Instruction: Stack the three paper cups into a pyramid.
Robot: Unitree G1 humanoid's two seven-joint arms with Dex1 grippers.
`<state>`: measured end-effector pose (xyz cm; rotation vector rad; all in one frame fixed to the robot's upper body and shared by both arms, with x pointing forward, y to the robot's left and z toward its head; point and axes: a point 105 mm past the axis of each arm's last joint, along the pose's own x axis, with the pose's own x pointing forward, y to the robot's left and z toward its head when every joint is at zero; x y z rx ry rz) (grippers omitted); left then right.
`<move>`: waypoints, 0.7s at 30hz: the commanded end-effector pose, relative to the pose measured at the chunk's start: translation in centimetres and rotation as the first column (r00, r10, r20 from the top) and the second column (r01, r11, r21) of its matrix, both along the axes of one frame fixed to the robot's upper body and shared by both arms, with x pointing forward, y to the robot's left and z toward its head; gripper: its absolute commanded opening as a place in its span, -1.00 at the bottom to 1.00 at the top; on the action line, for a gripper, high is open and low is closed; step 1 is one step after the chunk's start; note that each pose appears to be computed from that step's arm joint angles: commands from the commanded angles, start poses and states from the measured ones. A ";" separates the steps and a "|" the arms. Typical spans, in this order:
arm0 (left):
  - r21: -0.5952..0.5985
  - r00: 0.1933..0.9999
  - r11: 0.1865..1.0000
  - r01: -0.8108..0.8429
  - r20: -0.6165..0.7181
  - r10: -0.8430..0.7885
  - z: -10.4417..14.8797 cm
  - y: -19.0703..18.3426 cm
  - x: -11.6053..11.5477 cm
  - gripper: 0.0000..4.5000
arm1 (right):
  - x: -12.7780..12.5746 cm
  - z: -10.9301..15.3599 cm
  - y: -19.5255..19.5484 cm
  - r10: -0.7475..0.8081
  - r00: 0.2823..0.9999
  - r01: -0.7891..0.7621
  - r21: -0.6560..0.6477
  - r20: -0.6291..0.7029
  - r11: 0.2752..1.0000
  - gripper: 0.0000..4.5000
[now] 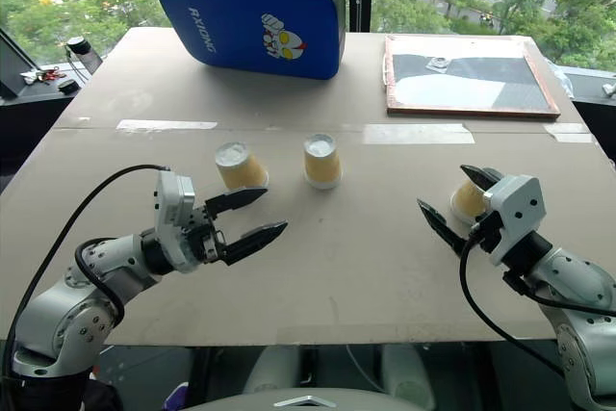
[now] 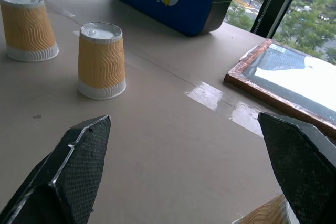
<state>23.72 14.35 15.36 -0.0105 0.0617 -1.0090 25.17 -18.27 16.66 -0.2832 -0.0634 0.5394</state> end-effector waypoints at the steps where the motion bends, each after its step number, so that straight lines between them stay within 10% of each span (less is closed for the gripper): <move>1: 0.003 0.997 0.999 0.043 0.063 -0.043 1.0 -0.4 -0.9 1.00 | 1.0 1.1 -2.6 -0.129 0.991 0.131 -0.028 0.040 0.991 0.97; 20: -0.015 0.993 0.995 0.101 0.069 -0.100 0.8 0.1 -2.5 1.00 | 3.8 -2.3 -6.0 -0.337 0.923 0.352 0.055 -0.184 0.934 0.97; 21: -0.015 0.993 0.995 0.100 0.068 -0.099 0.7 0.1 -2.5 1.00 | 3.9 -2.4 -6.0 -0.335 0.923 0.351 0.058 -0.187 0.935 0.74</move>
